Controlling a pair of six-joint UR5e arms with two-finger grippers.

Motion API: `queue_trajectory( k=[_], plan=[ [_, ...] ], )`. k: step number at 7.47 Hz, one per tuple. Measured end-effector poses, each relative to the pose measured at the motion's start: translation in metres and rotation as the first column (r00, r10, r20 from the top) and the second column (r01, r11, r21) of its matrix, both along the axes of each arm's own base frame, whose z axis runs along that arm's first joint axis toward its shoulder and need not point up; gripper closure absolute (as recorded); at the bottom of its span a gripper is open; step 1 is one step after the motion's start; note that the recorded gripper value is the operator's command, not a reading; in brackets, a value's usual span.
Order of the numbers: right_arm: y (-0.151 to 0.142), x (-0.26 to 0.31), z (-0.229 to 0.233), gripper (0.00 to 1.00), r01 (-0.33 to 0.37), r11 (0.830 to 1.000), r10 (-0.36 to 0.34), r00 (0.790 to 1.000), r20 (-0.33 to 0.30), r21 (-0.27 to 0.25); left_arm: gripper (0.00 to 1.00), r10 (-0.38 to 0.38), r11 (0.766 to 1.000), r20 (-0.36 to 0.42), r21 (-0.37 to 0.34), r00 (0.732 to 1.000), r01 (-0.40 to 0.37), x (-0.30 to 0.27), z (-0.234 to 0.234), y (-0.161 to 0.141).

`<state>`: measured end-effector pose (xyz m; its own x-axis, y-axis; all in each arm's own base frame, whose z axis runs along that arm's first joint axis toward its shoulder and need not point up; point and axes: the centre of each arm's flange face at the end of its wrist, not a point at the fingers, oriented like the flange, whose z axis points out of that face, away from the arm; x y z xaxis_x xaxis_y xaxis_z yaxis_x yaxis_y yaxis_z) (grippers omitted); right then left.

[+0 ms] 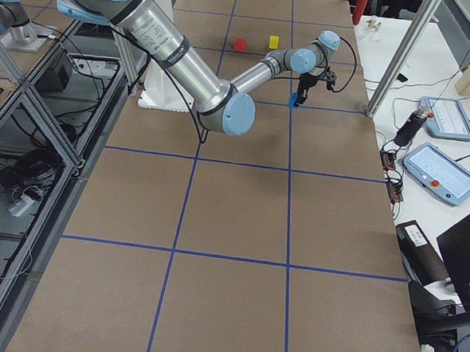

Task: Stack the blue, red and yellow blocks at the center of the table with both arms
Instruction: 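Carry the blue cube with the right gripper to the table center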

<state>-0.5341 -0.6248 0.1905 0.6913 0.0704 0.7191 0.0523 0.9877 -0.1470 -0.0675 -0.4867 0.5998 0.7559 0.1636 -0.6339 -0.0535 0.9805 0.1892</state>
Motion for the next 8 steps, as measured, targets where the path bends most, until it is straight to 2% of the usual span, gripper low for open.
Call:
queue_trajectory(
  k=[3, 5, 6, 7, 8],
  plan=[
    [0.041, -0.064, -0.003, 1.00, 0.031, 0.998, -0.030, 0.999, -0.037, 0.048, 0.00, 0.004, 1.000, -0.008, 0.003, 1.000, -0.004, 0.003, -0.002, -0.002],
    [0.062, -0.086, 0.002, 1.00, 0.062, 0.996, -0.060, 0.997, -0.040, 0.058, 0.00, 0.006, 1.000, -0.009, 0.005, 1.000, -0.006, 0.004, -0.003, -0.003],
    [0.067, -0.090, 0.005, 0.22, 0.069, 0.996, -0.066, 0.997, -0.041, 0.056, 0.00, 0.006, 1.000, -0.009, 0.006, 1.000, -0.006, 0.004, -0.003, -0.004],
    [0.069, -0.092, 0.008, 0.02, 0.072, 0.996, -0.070, 0.997, -0.042, 0.053, 0.00, 0.006, 1.000, -0.009, 0.007, 1.000, -0.006, 0.004, -0.003, -0.004],
    [0.071, -0.093, 0.013, 0.01, 0.068, 0.996, -0.066, 0.997, -0.036, 0.053, 0.00, 0.007, 1.000, -0.009, 0.010, 1.000, -0.007, 0.004, -0.004, -0.004]
  ],
)
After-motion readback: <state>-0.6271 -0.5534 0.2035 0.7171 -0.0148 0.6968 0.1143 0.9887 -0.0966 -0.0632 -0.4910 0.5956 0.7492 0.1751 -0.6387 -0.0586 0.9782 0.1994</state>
